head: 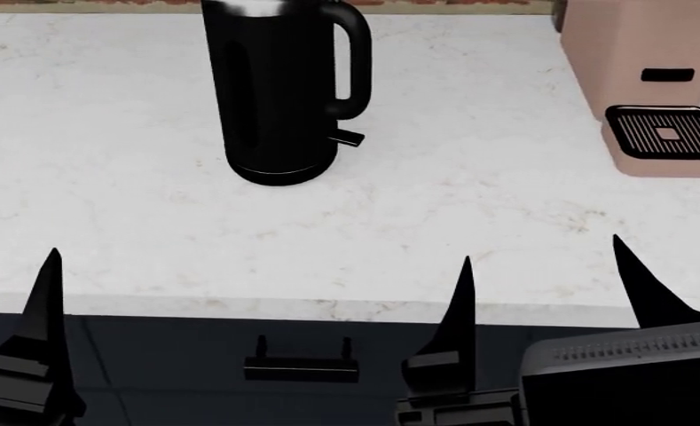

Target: Close the lid of the electric kettle.

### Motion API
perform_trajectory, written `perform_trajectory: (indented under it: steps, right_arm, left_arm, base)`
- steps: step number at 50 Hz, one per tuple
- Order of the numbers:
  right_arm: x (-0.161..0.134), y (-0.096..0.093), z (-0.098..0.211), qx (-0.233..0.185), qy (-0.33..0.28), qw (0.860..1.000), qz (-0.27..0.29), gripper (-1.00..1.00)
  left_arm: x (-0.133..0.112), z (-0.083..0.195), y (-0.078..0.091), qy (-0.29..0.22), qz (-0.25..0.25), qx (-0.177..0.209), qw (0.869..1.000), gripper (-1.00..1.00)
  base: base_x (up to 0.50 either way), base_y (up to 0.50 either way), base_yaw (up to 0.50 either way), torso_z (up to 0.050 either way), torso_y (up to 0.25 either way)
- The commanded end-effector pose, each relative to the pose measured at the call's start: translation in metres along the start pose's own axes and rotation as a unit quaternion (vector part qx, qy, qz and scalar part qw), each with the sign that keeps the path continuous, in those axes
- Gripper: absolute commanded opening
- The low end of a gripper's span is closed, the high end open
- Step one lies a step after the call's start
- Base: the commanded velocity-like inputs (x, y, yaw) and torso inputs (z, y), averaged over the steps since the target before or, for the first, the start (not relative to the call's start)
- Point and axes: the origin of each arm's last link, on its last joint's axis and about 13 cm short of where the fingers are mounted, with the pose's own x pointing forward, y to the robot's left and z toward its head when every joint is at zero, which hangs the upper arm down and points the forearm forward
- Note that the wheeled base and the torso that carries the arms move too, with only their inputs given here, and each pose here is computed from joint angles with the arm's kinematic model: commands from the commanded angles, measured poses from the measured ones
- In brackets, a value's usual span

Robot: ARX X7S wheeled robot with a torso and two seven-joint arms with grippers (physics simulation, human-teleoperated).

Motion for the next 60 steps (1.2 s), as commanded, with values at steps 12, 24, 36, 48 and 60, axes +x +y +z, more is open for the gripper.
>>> perform_trajectory:
  steps: [12,24,36,48,60]
  right_arm:
    - [0.0015,-0.0010,0.0055,0.008,-0.006,1.000,0.000,1.00]
    - [0.0003,0.0007,0.0044,-0.005,-0.012,1.000,0.002,1.00]
    - [0.0009,0.0016,0.0047,-0.010,-0.013,1.000,0.005,1.00]
    - [0.0007,0.0003,0.0063,-0.009,-0.015,1.000,0.002,1.00]
    - [0.0001,-0.0025,0.0099,0.009,-0.016,1.000,-0.007,1.00]
  left_arm:
    - [0.0019,-0.0006,0.0017,0.004,0.003,0.003,1.000,1.00]
    - [0.0022,-0.0022,0.0018,0.006,0.004,0.005,1.000,1.00]
    - [0.0022,-0.0019,0.0021,0.004,0.004,0.005,1.000,1.00]
    - [0.0026,0.0002,0.0015,0.002,0.002,0.005,1.000,1.00]
    - [0.0013,0.0011,0.0021,0.001,0.003,0.005,1.000,1.00]
  base:
    - [0.00,0.29,0.00,0.000,0.000]
    - [0.39,0.00,0.00,0.000,0.000]
    - [0.50,0.00,0.00,0.000,0.000]
    - [0.50,0.00,0.00,0.000,0.001]
    - [0.33,0.00,0.00,0.000,0.001]
